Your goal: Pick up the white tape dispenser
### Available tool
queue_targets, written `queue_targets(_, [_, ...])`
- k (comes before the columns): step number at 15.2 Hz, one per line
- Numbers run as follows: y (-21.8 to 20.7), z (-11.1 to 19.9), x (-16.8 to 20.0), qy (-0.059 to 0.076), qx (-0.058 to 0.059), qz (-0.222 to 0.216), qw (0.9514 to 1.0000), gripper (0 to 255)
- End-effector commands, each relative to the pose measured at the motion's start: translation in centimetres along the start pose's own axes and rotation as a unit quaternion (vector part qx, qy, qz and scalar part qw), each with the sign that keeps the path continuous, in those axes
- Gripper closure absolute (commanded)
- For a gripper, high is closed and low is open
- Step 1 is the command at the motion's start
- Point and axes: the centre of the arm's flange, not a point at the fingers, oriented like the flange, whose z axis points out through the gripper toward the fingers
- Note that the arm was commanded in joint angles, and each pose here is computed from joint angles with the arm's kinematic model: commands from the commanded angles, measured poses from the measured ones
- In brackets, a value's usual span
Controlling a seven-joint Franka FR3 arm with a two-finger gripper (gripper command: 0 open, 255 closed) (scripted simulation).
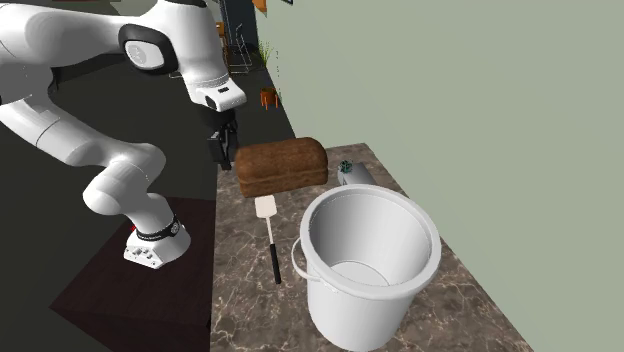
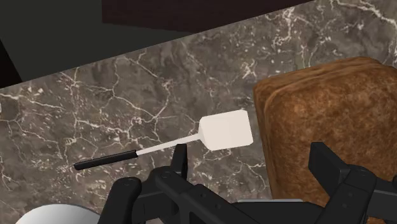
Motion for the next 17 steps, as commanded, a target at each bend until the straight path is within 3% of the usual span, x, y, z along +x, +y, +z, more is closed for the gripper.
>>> queue_targets(1, [0.0, 0.0, 0.0, 0.0, 0.0, 0.0, 1.0, 0])
queue_targets(17, [-5.4, 5.0, 19.6, -0.008, 0.046, 0.022, 0.9986, 0])
